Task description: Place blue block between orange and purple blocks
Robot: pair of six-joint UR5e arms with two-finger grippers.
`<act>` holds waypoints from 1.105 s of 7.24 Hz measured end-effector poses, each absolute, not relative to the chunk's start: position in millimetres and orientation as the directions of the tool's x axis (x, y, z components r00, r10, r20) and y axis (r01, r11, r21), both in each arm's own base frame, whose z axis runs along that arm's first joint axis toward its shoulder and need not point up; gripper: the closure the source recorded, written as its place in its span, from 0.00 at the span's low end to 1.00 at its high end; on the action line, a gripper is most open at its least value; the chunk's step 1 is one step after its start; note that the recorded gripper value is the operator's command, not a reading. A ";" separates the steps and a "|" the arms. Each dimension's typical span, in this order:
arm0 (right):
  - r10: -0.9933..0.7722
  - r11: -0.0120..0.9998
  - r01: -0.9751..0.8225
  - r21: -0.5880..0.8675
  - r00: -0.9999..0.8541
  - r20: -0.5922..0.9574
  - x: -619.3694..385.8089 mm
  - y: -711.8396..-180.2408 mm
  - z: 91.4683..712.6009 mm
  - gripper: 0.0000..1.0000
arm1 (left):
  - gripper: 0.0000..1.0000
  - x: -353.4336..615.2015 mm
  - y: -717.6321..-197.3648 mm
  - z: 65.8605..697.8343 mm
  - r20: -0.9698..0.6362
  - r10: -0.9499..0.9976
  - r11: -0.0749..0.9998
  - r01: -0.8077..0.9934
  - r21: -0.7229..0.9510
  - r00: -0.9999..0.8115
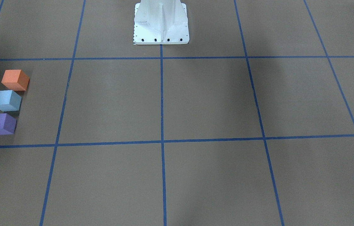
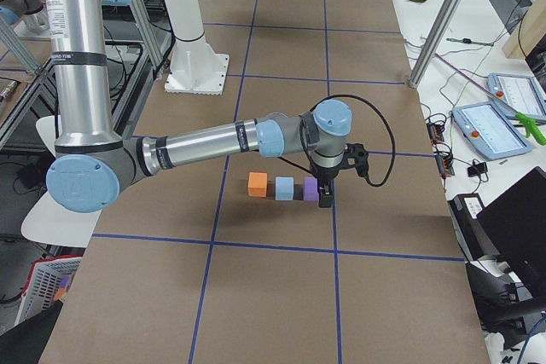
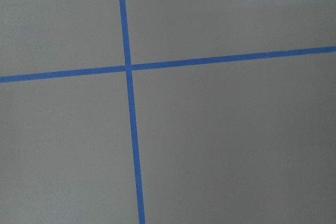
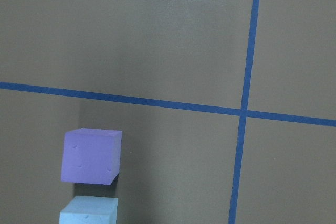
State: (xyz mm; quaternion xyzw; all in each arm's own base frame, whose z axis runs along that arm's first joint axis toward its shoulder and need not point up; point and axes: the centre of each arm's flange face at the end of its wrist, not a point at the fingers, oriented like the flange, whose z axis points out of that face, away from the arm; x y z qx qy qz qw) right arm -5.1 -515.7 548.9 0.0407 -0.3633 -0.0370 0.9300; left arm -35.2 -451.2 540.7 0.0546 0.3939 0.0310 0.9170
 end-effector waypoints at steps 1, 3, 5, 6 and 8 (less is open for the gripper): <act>-0.096 0.994 0.041 0.098 0.736 0.670 -6.1 -516.7 551.4 0.00 | 0.00 -34.9 -450.6 542.1 -0.718 0.100 0.992 -0.012 0.126 0.689; -0.091 0.995 0.041 0.090 0.748 0.658 -6.3 -519.0 557.1 0.00 | 0.00 -34.1 -453.4 540.6 -0.720 0.108 0.991 -0.014 0.135 0.686; -0.092 0.995 0.041 0.092 0.746 0.660 -6.8 -519.9 556.1 0.00 | 0.00 -34.0 -457.0 535.1 -0.719 0.117 0.989 -0.014 0.148 0.685; -0.095 0.994 0.041 0.097 0.743 0.663 -6.8 -520.0 553.2 0.00 | 0.00 -33.9 -459.6 533.5 -0.719 0.118 0.989 -0.012 0.150 0.685; -0.099 0.994 0.040 0.103 0.740 0.666 -7.1 -521.0 548.9 0.00 | 0.00 -33.9 -462.7 528.4 -0.718 0.122 0.987 -0.009 0.159 0.686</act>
